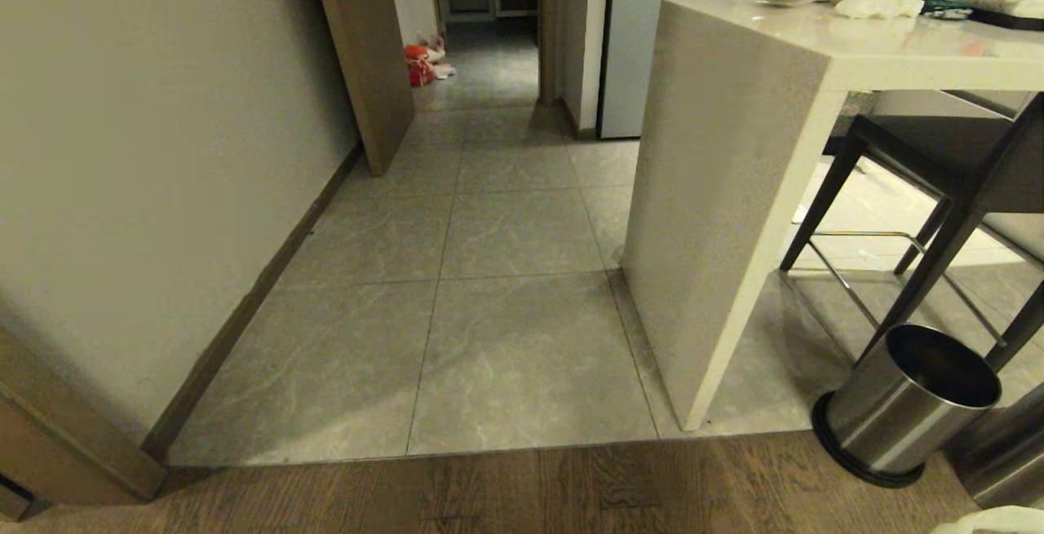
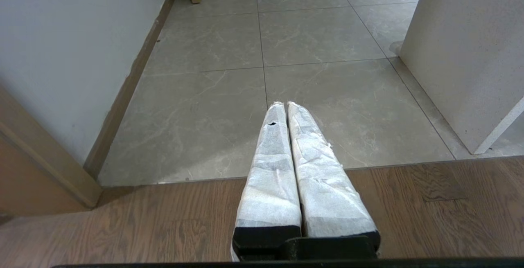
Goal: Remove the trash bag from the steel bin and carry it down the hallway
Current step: Put the trash bag at the door
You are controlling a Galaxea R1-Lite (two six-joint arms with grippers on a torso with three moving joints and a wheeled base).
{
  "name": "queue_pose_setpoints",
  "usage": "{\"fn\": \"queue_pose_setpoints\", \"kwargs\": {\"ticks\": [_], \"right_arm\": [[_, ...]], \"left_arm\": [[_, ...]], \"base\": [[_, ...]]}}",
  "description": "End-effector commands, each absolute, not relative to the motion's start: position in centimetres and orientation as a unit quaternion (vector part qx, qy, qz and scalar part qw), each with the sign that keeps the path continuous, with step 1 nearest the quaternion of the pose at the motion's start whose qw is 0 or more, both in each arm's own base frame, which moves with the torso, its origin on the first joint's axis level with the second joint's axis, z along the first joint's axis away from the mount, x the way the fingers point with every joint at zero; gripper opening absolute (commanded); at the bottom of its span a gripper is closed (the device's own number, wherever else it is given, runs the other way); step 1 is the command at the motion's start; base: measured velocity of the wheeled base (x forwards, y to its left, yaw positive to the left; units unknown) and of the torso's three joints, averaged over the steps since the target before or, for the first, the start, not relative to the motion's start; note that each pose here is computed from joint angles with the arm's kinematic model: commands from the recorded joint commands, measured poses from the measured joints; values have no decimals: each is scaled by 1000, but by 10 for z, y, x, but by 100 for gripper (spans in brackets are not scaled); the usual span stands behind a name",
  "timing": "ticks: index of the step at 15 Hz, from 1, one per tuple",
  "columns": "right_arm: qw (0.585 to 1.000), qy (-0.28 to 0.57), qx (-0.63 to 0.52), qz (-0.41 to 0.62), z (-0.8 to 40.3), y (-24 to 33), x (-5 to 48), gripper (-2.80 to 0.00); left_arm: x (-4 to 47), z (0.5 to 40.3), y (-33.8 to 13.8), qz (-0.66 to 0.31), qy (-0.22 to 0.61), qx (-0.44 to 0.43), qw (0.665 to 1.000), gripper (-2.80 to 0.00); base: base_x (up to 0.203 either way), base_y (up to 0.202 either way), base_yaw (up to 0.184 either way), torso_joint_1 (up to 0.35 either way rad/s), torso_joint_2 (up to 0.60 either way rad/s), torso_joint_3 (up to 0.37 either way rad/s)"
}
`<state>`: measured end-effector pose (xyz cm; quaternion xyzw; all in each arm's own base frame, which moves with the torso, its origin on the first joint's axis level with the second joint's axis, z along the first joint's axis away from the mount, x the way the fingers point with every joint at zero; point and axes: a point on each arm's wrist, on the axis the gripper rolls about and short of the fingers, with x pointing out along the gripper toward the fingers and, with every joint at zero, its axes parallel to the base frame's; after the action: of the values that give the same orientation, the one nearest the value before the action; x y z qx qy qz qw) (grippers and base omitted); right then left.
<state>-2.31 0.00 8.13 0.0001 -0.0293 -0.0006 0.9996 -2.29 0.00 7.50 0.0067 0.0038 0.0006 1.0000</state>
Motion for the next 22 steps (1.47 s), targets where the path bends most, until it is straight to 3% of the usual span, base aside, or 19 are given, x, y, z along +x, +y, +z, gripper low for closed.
{"fn": "queue_pose_setpoints", "kwargs": {"ticks": [1, 22], "right_arm": [[1000, -18, 0, -1, 75, 0, -21, -280], [1000, -17, -4, -1, 74, 0, -21, -280]], "left_arm": [[-23, 75, 0, 1, 5, 7, 1000, -280], [-23, 75, 0, 1, 3, 4, 1000, -280]], "base": [[0, 0, 0, 2, -76, -76], [0, 0, 0, 0, -4, -4]]}}
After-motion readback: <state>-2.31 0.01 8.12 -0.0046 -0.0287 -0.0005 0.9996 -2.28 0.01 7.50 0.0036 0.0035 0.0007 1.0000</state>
